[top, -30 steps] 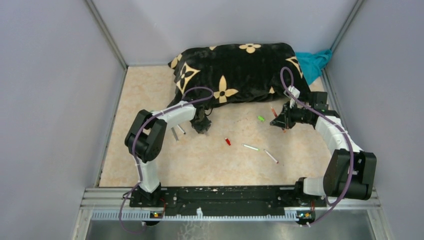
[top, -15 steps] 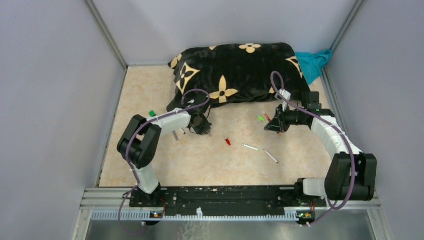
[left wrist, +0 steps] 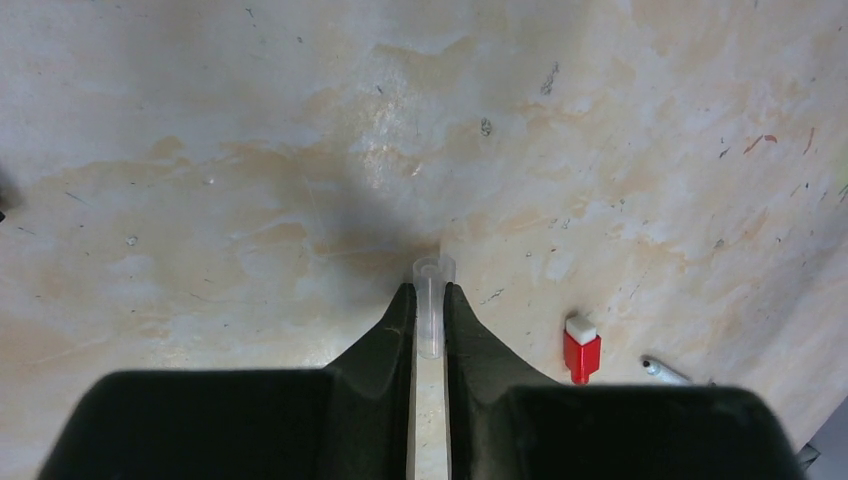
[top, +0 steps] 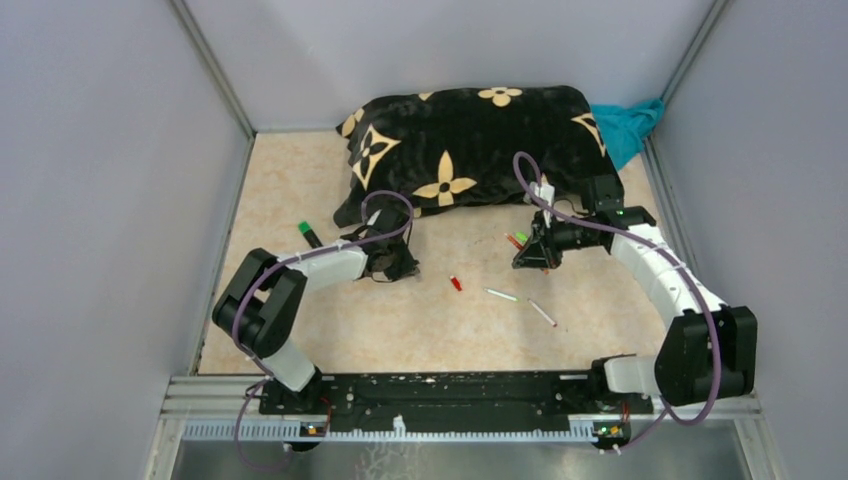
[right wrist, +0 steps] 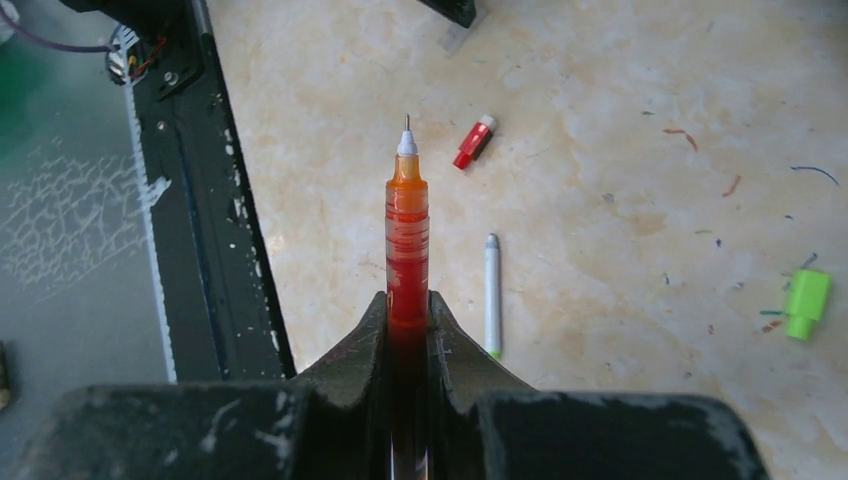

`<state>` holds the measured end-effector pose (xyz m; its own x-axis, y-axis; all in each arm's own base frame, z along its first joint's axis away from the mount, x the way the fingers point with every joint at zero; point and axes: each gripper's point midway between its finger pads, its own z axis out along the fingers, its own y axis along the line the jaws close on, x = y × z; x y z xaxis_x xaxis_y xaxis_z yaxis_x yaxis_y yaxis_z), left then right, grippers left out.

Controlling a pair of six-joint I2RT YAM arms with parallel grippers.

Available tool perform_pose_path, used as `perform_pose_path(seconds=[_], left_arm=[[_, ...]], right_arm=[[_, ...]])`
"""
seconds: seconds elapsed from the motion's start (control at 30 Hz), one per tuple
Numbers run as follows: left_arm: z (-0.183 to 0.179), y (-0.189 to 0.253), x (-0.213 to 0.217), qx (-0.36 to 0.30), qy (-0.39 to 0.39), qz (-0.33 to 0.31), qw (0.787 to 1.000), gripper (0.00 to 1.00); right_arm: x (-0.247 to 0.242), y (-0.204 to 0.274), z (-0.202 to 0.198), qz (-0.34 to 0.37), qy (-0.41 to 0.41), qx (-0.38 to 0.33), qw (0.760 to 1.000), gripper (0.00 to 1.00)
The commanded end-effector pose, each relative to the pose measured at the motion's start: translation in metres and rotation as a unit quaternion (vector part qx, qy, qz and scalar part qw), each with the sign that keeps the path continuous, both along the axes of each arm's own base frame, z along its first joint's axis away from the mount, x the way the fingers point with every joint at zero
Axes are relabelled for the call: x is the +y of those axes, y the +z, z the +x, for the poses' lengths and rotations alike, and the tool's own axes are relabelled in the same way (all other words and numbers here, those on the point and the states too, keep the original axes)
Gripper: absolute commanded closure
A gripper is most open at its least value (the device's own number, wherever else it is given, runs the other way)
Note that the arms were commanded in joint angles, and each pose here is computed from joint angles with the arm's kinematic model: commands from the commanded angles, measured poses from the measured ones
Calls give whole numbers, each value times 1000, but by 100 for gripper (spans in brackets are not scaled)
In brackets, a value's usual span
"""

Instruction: Insert the pens into the pen caps

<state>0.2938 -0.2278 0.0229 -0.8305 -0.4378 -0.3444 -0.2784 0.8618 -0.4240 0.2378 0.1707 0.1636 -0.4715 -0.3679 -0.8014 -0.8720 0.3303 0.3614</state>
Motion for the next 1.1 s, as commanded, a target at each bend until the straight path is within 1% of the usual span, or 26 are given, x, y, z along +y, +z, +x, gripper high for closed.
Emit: perform_pose_path(seconds=[0.0, 0.13, 0.17, 0.3, 0.37, 0.53, 0.7, 0.83, 0.9, 1.03, 1.07], left_arm=[[-12, -4, -1, 3, -24, -9, 1000, 99], [-11, 3, -4, -10, -22, -28, 999, 100], [-14, 5, -9, -5, -29, -40, 999, 100], [-15, 10, -12, -12, -30, -59, 998, 100], [-15, 12, -12, -14, -28, -66, 997, 100], [-12, 18, -16, -21, -30, -79, 996, 100], [-11, 27, -23, -28, -36, -100, 994, 100], [-11, 44, -31, -44, -39, -136, 989, 100], [-7, 59, -38, -62, -36, -167, 983, 100], [-6, 76, -45, -74, -25, -216, 973, 100], [-6, 81, -46, -78, -20, -229, 970, 100]], right_arm=[[21, 11, -9, 22, 42, -11, 999, 100], [42, 9, -17, 29, 53, 10, 998, 100], [48, 9, -16, 34, 52, 12, 998, 100], [63, 2, -21, 51, 40, 51, 997, 100], [66, -4, -22, 56, 34, 62, 996, 100], [65, -15, -18, 47, 23, 63, 997, 100], [73, -23, -19, 54, 24, 86, 995, 100], [85, -27, -22, 64, 33, 113, 991, 100], [92, -31, -23, 67, 38, 124, 989, 100], [102, -41, -26, 69, 51, 143, 986, 100], [105, -43, -28, 68, 49, 157, 984, 100]])
